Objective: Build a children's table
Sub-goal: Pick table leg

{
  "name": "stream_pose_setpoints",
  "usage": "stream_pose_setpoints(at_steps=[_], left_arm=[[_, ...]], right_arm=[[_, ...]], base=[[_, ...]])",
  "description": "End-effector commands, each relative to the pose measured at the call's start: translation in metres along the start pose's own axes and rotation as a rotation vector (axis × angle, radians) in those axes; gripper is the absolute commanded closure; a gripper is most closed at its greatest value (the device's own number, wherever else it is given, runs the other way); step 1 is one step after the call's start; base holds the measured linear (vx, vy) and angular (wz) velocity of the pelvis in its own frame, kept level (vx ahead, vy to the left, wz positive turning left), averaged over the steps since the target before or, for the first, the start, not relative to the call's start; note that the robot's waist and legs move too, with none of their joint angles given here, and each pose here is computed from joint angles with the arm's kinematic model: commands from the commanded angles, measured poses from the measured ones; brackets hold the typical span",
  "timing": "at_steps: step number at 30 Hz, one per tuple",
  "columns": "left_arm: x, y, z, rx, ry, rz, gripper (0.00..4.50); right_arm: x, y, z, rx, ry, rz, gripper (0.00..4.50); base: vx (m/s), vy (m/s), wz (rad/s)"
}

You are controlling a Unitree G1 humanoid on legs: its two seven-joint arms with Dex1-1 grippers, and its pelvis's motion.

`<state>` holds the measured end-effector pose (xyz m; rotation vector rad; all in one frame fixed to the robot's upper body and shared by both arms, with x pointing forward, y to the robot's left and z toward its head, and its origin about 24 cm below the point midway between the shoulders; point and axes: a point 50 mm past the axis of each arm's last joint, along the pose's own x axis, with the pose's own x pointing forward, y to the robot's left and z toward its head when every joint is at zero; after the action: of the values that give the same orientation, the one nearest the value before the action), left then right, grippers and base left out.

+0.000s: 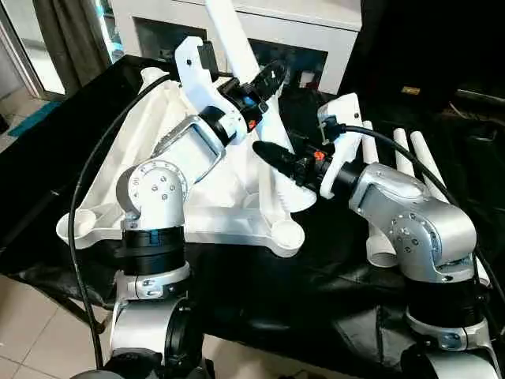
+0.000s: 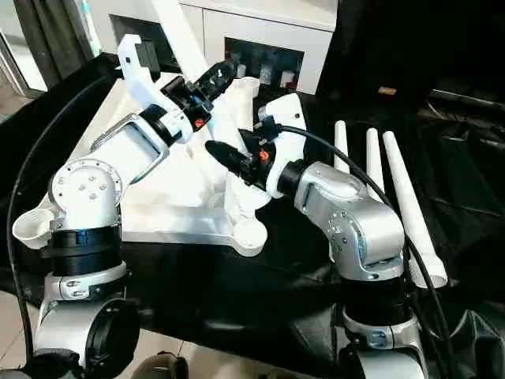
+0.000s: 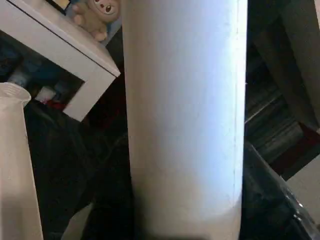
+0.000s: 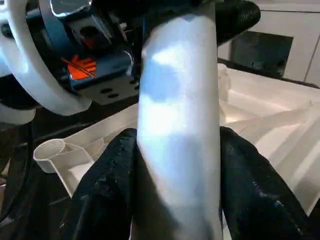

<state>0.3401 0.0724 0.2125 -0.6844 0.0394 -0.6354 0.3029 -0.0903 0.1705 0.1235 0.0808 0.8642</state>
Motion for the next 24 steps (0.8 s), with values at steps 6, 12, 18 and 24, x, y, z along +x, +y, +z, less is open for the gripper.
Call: stream_pose_setpoints(at_steps=[6, 12, 18, 24], left_arm=[[0.005, -0.009, -0.004, 0.017, 0.028, -0.024, 2.64], [0.003, -0.008, -0.002, 0.056, 0.041, -0.08, 2.64], [-0.007, -0.009, 0.004, 0.146, 0.129, -0.246, 2.65], [-0.015, -0.019, 0.012, 0.14, 0.165, -0.428, 2.65]], right_arm=[[0.001, -0.001, 0.009, -0.028, -0.029, -0.013, 2.64], [0.0, -0.002, 0.013, 0.024, -0.068, 0.007, 1.94], [-0.021, 0.001, 0.018, 0.139, -0.07, 0.217, 1.54], [-0.037, -0.001, 0.012, 0.195, -0.004, 0.303, 1.11]], base=[[0.0, 0.0, 0.0], [0.0, 0.0, 0.0], [0.0, 0.0, 0.0], [0.0, 0.0, 0.0]])
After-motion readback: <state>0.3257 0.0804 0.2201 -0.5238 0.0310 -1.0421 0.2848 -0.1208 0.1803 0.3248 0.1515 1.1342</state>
